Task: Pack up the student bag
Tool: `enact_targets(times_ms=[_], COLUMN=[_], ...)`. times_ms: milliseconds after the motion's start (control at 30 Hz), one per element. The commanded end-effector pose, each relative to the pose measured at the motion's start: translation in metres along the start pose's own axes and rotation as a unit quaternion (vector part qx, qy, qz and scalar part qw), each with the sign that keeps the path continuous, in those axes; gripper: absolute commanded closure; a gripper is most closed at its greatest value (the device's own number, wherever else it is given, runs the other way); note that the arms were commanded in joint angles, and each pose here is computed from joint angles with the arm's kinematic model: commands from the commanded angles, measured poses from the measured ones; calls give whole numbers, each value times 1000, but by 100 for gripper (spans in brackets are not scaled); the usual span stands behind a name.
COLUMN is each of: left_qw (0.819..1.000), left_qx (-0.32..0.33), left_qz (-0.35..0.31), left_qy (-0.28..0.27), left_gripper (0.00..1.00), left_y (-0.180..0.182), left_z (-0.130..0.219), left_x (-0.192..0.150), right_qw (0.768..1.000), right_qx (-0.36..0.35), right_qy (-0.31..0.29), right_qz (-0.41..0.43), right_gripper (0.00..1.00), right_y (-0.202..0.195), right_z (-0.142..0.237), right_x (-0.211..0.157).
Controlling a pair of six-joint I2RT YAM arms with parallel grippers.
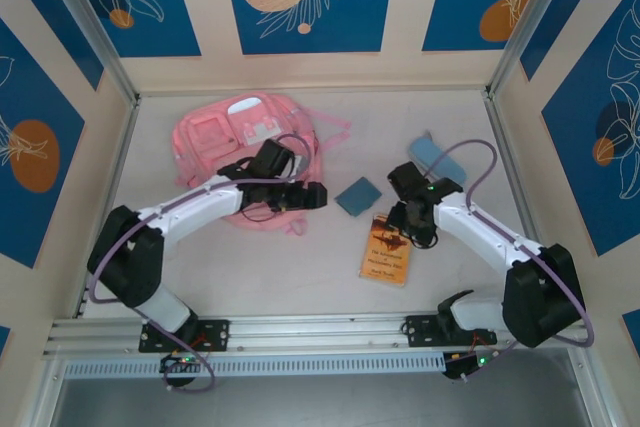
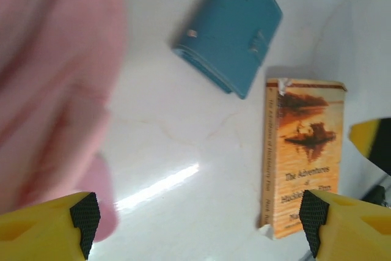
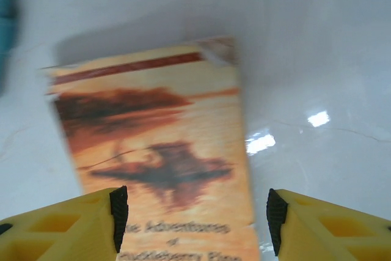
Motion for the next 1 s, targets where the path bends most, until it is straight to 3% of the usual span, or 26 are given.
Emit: enact_targets(times_ms=[0, 367, 467, 967], left_qw=[999, 990, 988, 985], left_qx=[-46, -99, -98, 27], left_qz=[-6, 10, 23, -38], left_qy=[13, 98, 121, 166], left_gripper=[15, 26, 35, 64], left_y=[-37, -78, -79, -52], left_z=[-19, -91, -106, -145], left_x=[2, -23, -30, -45], right_qw=[997, 989, 988, 976], right_qx=[43, 75, 83, 157], right_qy=[59, 120, 128, 149], right_qz=[-14, -36, -28, 13], right_gripper=[38, 55, 60, 68], right_y=[-6, -14, -11, 15], right_z=[-12, -41, -43, -18], right_x=[-9, -16, -17, -18])
Point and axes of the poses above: each hand's point on the last joint's axis, 136 mm out from that joint toward the fingers, its own z axis back along the fingers, its own y axis along the line the jaws close on, x = y × z, the point moved 3 cm from there along z, back along the fingers, and after that the axes turned 10 degrees about -z, right-handed, at the moved point
